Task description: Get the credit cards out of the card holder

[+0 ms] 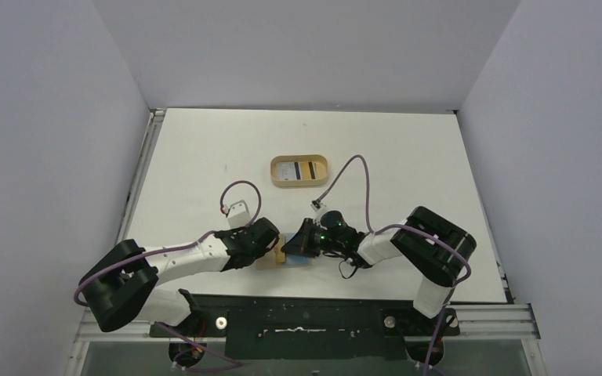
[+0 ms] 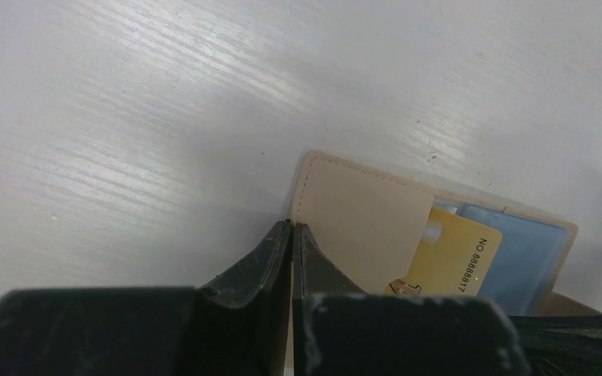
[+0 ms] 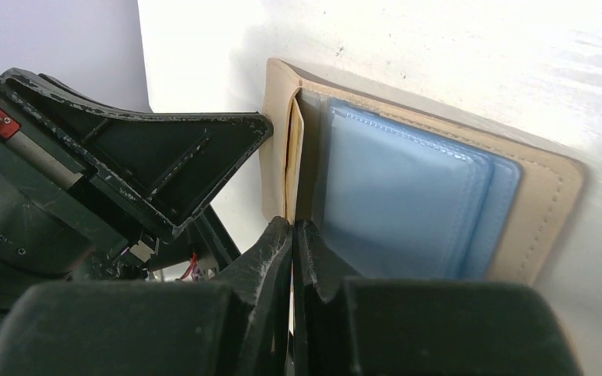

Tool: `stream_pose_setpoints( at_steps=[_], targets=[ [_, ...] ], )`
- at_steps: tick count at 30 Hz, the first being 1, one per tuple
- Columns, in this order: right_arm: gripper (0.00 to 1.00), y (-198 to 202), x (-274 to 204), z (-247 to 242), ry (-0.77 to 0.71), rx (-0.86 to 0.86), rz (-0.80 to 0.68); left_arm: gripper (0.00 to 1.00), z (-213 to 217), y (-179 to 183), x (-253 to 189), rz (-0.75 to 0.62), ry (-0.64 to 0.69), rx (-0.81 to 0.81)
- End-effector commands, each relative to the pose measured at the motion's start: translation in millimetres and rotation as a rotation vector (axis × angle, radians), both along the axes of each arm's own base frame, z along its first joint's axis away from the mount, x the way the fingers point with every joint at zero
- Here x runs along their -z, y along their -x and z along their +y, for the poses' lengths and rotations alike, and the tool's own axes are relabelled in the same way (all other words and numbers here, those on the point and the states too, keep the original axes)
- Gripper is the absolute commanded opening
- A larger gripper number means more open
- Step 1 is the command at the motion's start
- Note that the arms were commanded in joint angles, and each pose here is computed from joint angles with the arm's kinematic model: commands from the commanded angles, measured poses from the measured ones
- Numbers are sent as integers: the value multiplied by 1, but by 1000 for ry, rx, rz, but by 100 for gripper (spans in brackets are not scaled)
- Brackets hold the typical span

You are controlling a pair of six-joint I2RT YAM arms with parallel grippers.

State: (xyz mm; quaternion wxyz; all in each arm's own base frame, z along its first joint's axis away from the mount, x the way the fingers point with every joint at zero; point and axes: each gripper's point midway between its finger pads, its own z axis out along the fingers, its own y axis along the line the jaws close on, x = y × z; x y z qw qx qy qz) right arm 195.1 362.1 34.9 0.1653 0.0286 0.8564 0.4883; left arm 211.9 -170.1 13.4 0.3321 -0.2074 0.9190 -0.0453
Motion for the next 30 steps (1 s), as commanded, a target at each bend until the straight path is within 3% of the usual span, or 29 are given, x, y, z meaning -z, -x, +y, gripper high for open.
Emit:
stream_pose_setpoints(
  at_steps=[1, 13, 22, 30],
  targets=[
    [0, -5, -23, -4, -29, -12, -73, 0, 26, 13, 13, 64, -118, -6],
    [0, -7, -53, -38, 80, -25, -130, 0, 25, 12, 13, 64, -117, -5],
    [0, -32, -107, -51, 40, -2, -191, 0, 21, 9, 9, 53, -92, -6],
    [0, -66, -159, -55, -63, 52, -223, 0, 3, 2, -6, 6, 8, 18]
  ],
)
